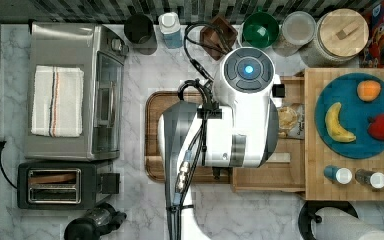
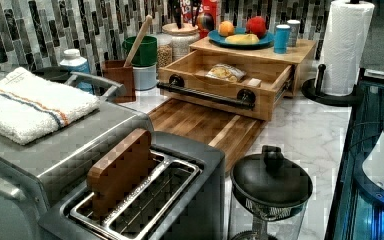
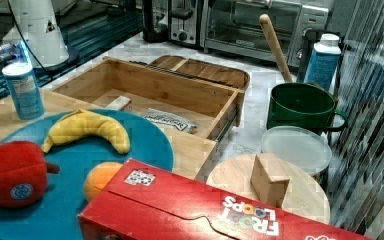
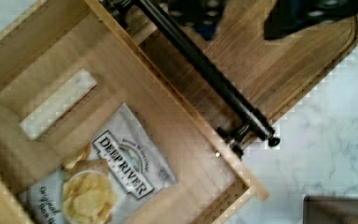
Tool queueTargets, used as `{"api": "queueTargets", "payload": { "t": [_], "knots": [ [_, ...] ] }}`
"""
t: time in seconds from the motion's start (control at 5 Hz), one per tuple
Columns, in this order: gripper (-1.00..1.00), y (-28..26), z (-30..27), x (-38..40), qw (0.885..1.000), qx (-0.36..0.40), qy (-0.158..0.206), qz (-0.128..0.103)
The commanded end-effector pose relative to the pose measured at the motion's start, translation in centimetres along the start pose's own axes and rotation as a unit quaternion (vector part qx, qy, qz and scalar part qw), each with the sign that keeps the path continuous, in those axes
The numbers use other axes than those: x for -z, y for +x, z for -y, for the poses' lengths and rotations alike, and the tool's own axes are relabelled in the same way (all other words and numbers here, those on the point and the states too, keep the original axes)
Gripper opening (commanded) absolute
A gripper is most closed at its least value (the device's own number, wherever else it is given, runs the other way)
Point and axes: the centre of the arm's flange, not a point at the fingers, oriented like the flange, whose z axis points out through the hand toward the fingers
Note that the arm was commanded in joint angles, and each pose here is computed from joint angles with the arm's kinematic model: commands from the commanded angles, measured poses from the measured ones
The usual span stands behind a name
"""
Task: Close the drawer.
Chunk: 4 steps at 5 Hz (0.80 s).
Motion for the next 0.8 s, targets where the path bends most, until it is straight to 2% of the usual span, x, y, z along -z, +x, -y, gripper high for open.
{"api": "queueTargets", "payload": {
  "t": [0.2, 0.4, 0.6, 0.8],
  "knots": [
    [1.00, -3.1, 5.6, -2.4, 0.982, 0.184, 0.016, 0.032],
    [1.00, -4.9, 6.6, -3.2, 0.969, 0.244, -0.018, 0.029],
    [1.00, -6.6, 6.9, -4.7, 0.960, 0.278, -0.027, 0.024],
    [-1.00, -7.5, 6.4, -6.0, 0.951, 0.306, -0.033, 0.016]
  ]
}}
